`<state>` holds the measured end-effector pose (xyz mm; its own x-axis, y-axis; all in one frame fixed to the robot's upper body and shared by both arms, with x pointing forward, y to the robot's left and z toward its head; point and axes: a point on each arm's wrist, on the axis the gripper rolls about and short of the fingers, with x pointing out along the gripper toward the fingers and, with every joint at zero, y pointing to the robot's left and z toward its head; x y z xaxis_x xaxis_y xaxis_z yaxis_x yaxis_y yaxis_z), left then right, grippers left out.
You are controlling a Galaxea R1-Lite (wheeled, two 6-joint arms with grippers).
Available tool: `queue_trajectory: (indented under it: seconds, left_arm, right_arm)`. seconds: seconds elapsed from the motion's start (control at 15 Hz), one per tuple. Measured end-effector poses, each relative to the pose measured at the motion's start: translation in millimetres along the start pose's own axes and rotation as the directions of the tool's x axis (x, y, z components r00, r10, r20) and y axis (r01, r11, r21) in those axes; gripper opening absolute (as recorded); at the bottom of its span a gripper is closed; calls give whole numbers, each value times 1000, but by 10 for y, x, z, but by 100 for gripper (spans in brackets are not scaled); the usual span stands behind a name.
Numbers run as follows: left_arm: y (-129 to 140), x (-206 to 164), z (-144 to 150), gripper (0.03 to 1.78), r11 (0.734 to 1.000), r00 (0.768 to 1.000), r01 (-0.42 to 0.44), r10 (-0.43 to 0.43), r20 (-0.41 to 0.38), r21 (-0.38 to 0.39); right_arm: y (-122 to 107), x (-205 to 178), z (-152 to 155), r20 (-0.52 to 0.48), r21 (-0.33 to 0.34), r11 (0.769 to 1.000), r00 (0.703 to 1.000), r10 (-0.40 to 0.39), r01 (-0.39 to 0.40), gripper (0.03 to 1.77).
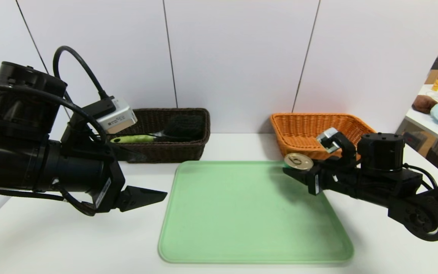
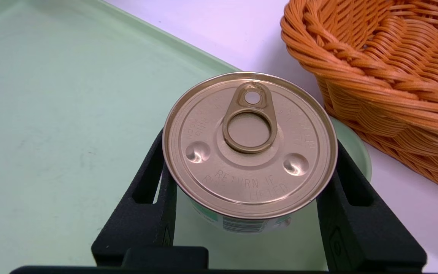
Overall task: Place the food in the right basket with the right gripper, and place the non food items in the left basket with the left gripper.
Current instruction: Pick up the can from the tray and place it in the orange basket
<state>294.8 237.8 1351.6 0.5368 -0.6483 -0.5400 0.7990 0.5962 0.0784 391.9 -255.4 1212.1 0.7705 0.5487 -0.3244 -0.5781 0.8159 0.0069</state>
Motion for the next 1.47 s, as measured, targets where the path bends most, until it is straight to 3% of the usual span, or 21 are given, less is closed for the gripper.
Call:
queue_trajectory:
  seconds: [0.33,0.8,1.47]
  left_arm:
    - [-10,-27,6,169,1000,1000,-3,3,7,4]
    - [-23,-61,17,169,1000,1000,-6,6,18,9]
    - [-23,-76,28,169,1000,1000,-10,10,24,10]
  right_arm:
    - [104,-155,207,16,8,998,998,64,-64,99]
    - [101,-327,629,106,1,999,993,48,-48,99]
    - [-634,-303,809,154,38,985,973,-175,171,99]
